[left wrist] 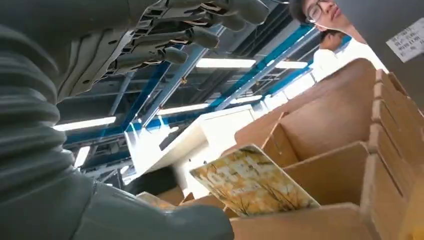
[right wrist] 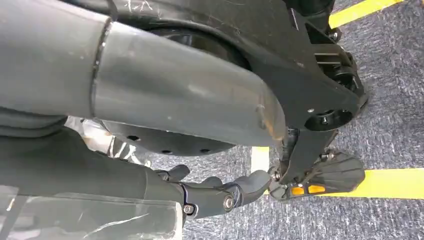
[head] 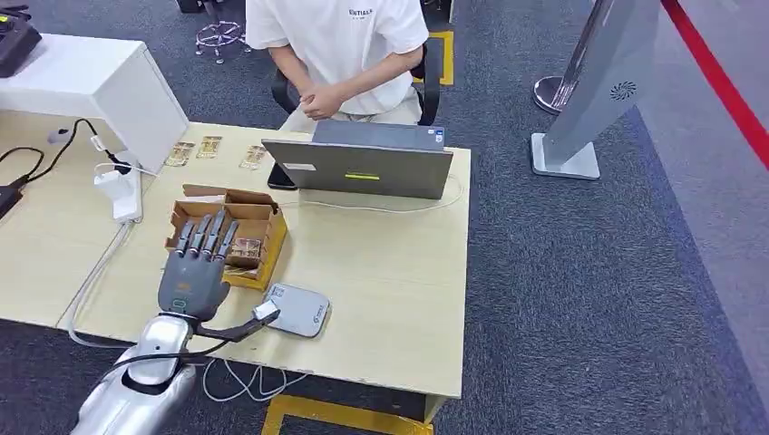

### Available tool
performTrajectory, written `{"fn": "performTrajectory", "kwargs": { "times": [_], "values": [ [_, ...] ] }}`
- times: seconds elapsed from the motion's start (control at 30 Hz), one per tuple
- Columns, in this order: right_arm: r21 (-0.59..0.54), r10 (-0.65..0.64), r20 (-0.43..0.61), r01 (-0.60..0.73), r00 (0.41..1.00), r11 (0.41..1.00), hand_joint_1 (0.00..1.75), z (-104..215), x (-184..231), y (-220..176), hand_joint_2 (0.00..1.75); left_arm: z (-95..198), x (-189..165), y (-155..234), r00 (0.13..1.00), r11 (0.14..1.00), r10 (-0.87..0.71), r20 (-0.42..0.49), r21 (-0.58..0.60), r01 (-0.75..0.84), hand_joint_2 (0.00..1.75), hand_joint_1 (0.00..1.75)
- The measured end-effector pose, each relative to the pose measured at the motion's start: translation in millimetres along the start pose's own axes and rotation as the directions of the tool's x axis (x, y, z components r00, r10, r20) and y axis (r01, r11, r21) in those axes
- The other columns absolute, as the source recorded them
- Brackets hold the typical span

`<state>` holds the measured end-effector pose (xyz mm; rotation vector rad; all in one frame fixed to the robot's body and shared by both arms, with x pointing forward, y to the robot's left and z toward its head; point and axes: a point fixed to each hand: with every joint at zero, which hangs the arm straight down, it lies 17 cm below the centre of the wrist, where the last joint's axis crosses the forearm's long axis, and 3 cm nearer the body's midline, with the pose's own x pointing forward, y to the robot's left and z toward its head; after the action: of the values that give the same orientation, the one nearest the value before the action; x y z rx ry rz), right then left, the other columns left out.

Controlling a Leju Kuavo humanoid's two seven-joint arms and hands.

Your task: Pass the card to the sensor for recognition and then transmit it.

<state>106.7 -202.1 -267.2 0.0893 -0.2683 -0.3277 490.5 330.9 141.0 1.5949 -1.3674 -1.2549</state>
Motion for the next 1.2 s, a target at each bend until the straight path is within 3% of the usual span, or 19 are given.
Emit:
{"fn": "performTrajectory", "kwargs": {
  "times": [0.23, 0.27, 0.57, 0.6, 1.2],
  "values": [
    [0.001, 0.006, -0.003, -0.006, 1.000, 1.000, 0.00, 0.0, -0.6, 0.1, 0.00, -5.6, 1.1, 2.4, 1.000, 1.000, 0.000, -0.006, 0.026, 0.000, 1.75, 0.00],
    [0.001, 0.006, -0.002, -0.006, 1.000, 1.000, 0.00, 0.0, -0.4, 0.2, 0.00, -6.2, 1.3, 2.6, 1.000, 1.000, 0.002, -0.007, 0.030, -0.001, 1.75, 0.49],
    [0.001, 0.009, -0.002, -0.009, 1.000, 1.000, 0.00, 0.0, -0.4, 0.4, 0.00, -5.5, 4.2, -1.0, 1.000, 0.999, 0.010, -0.009, 0.031, -0.010, 1.75, 0.49],
    [0.001, 0.009, -0.002, -0.009, 1.000, 1.000, 0.00, 0.0, -0.5, 0.4, 0.00, -5.3, 4.2, -1.6, 1.000, 1.000, 0.010, -0.009, 0.030, -0.010, 1.75, 1.75],
    [0.000, 0.000, -0.001, 0.000, 1.000, 1.000, 0.00, 0.0, 0.0, 0.1, 0.00, -5.2, 7.4, -13.9, 0.999, 0.999, 0.044, 0.008, -0.032, -0.044, 1.75, 1.75]
  ]
}}
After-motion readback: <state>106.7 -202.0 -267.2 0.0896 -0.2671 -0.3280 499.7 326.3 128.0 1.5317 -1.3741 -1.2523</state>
